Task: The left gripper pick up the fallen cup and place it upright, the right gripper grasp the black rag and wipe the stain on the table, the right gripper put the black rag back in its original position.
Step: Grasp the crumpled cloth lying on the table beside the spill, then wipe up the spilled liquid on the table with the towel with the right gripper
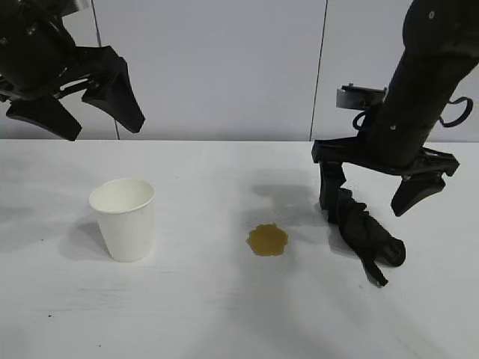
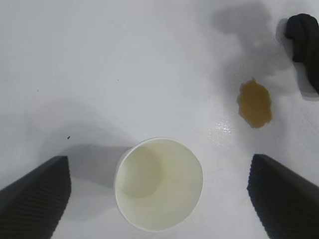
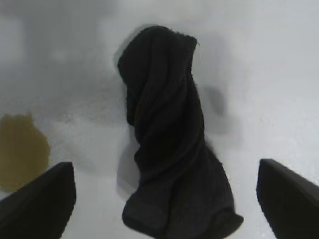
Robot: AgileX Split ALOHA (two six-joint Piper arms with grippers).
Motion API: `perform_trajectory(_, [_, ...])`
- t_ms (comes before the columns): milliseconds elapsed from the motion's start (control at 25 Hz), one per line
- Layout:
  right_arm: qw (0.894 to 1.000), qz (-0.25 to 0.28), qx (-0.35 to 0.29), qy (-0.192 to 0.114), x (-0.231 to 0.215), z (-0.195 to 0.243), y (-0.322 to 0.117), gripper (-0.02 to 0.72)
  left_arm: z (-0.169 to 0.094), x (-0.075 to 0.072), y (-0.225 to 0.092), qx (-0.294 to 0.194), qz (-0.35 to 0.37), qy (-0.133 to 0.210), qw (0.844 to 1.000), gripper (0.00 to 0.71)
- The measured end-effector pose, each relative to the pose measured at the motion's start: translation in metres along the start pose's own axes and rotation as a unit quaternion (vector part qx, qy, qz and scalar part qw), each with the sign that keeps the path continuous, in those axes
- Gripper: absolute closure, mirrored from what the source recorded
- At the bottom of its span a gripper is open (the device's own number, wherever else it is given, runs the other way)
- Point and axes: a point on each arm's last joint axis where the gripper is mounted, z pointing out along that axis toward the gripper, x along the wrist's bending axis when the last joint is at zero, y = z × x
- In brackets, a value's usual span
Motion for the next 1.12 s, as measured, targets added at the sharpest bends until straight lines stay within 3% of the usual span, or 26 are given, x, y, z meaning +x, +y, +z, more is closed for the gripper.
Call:
perform_trajectory(80, [1.0, 0.004, 0.002, -0.003, -0.001, 0.01, -0.001, 0.23, 0.0, 0.0, 0.0, 0.0, 0.0, 0.0, 1.0, 0.016])
perform_trajectory(200, [1.0, 0.012, 0.009, -0.006, -0.002, 0.021, -0.002, 0.533, 0.0, 0.0, 0.0, 0.0, 0.0, 0.0, 1.0, 0.016])
perform_trajectory(240, [1.0, 0.013, 0.009, -0.006, -0.002, 0.021, -0.002, 0.58, 0.0, 0.0, 0.0, 0.0, 0.0, 0.0, 1.0, 0.016])
perform_trajectory(480, [1.0, 0.012, 0.004, 0.005, 0.009, 0.006, -0.002, 0.591, 0.0, 0.0, 0.0, 0.001, 0.0, 0.0, 1.0, 0.016])
perform_trajectory(760, [0.995, -0.025, -0.07, 0.074, 0.066, -0.069, -0.006, 0.591, 0.0, 0.0, 0.0, 0.001, 0.0, 0.0, 1.0, 0.016])
perform_trajectory(1120, [0.99, -0.105, -0.044, 0.079, 0.123, -0.013, -0.031, 0.591, 0.0, 0.0, -0.001, 0.005, 0.0, -0.003, 1.0, 0.016])
